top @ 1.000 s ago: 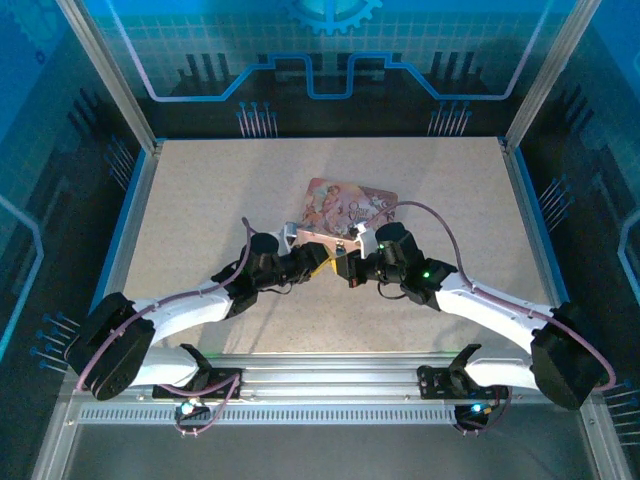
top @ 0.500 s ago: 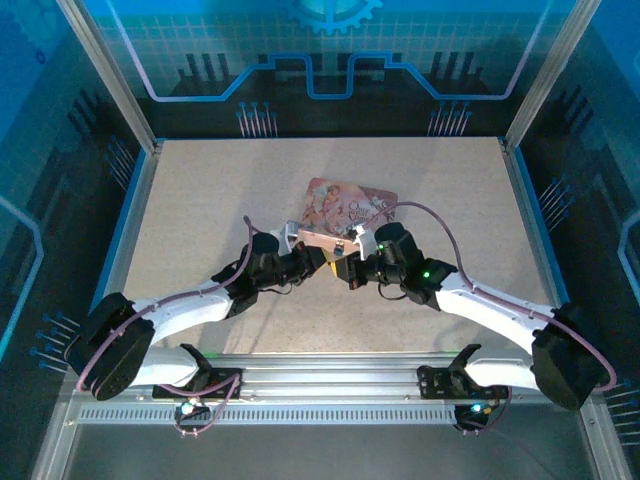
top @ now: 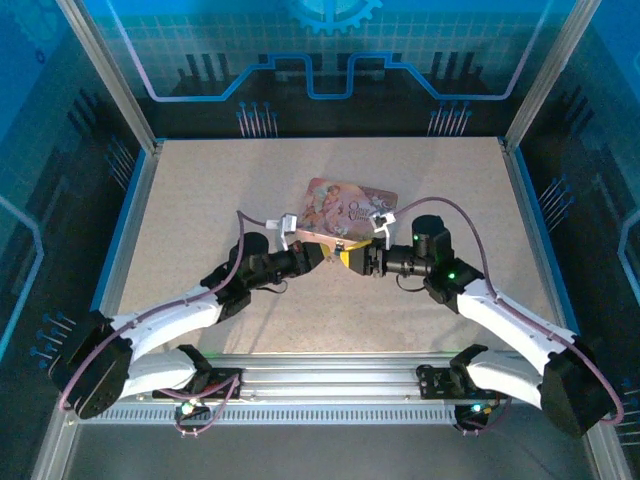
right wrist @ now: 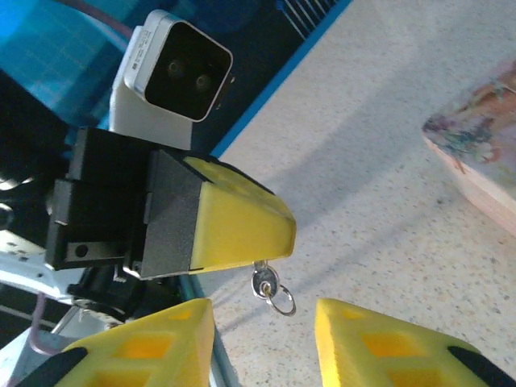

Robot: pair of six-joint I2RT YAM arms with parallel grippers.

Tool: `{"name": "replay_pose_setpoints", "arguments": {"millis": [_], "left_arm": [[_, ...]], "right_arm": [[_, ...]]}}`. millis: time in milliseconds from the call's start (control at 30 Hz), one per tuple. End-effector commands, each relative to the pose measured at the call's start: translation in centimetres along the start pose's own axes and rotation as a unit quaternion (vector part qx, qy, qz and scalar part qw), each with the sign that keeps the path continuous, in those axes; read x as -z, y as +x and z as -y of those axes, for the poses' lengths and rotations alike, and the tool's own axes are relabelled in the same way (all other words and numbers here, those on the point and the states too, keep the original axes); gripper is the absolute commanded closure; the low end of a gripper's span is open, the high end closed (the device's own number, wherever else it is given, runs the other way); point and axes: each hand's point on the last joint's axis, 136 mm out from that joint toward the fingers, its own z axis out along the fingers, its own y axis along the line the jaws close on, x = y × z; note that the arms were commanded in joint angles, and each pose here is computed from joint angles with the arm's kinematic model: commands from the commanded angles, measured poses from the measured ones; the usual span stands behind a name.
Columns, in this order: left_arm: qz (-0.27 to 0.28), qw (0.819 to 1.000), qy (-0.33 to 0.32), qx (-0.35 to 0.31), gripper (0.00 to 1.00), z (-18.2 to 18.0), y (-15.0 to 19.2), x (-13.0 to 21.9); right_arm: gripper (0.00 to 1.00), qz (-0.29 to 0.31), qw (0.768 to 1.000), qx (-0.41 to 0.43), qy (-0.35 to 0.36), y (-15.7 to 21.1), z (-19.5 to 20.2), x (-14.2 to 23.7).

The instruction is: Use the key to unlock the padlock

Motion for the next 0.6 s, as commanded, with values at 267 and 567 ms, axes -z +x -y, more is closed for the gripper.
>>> {"name": "replay_pose_setpoints", "arguments": {"millis": [267, 567], "left_arm": [[0.009, 0.995, 0.055, -0.077, 1.0, 3.5, -0.8, 1.2], [0.007, 0.995, 0.062, -0.075, 1.0, 3.6, -0.7, 1.1]], "right_arm": [[0.57, -0.018, 0.996, 0.013, -0.082, 0.4, -2.9, -1.0], [0.58, -0.03, 0.996, 0.008, -0.087, 0.5, -3.0, -2.3]]}}
